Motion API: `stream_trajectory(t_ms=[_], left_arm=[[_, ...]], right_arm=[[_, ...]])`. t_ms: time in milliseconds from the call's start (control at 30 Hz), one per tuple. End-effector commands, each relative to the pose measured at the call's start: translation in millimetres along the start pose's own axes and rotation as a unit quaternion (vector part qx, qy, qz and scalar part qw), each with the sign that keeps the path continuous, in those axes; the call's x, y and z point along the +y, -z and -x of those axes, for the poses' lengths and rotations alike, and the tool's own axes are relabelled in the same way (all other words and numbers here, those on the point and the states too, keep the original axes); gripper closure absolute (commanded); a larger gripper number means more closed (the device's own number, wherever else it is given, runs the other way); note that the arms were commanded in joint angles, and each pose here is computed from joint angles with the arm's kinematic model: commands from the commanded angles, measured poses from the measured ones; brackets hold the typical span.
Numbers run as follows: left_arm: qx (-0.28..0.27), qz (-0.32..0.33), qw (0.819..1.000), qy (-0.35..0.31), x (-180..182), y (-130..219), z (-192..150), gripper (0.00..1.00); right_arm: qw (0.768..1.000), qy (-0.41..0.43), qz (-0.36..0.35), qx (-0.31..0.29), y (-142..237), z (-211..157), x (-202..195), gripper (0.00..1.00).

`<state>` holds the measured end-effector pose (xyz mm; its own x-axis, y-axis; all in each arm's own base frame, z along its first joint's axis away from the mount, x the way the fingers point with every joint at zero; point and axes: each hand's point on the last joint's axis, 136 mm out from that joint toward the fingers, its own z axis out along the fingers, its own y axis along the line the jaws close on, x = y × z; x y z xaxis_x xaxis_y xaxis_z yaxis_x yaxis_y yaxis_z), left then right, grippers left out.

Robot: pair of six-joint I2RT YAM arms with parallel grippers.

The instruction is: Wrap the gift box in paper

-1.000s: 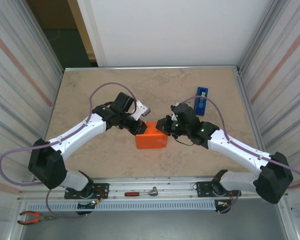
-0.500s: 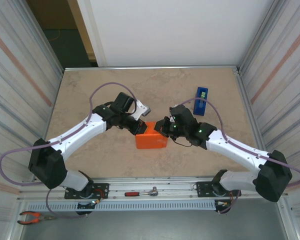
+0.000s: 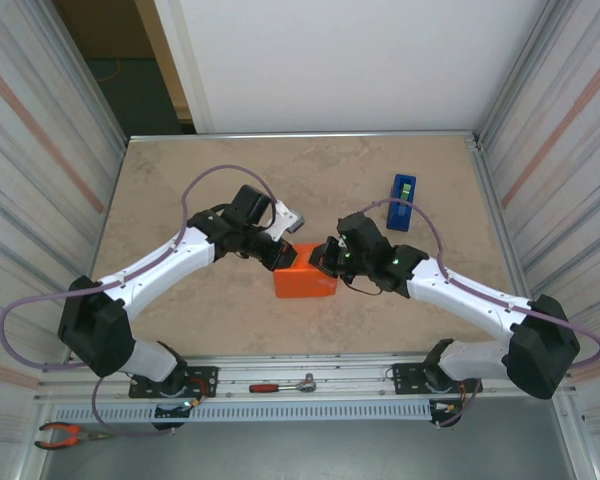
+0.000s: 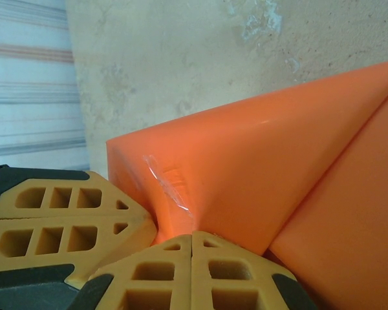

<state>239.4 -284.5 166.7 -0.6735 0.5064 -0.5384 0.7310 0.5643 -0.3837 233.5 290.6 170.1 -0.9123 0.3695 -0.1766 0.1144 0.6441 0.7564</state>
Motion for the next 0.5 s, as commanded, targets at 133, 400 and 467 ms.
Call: stream_trajectory(t_ms=[133,400,467], left_arm=[[0.101,0.007,0.995,0.026,7.8,-22.9,-54.0,0.93],[-0.001,-0.073,0.994,0.077,-11.9,20.6,6.6,0.94],[-0.033,-0.088,0.992,0.079,-18.7,34.1,26.6,0.94]], right_arm=[[0.995,-0.003,-0.098,0.017,-4.8,-12.0,-46.3,1.0],[0.989,0.034,-0.143,0.024,-3.1,-15.6,-58.9,1.0],[0.988,0.034,-0.15,0.023,-3.5,-16.0,-62.6,1.0]])
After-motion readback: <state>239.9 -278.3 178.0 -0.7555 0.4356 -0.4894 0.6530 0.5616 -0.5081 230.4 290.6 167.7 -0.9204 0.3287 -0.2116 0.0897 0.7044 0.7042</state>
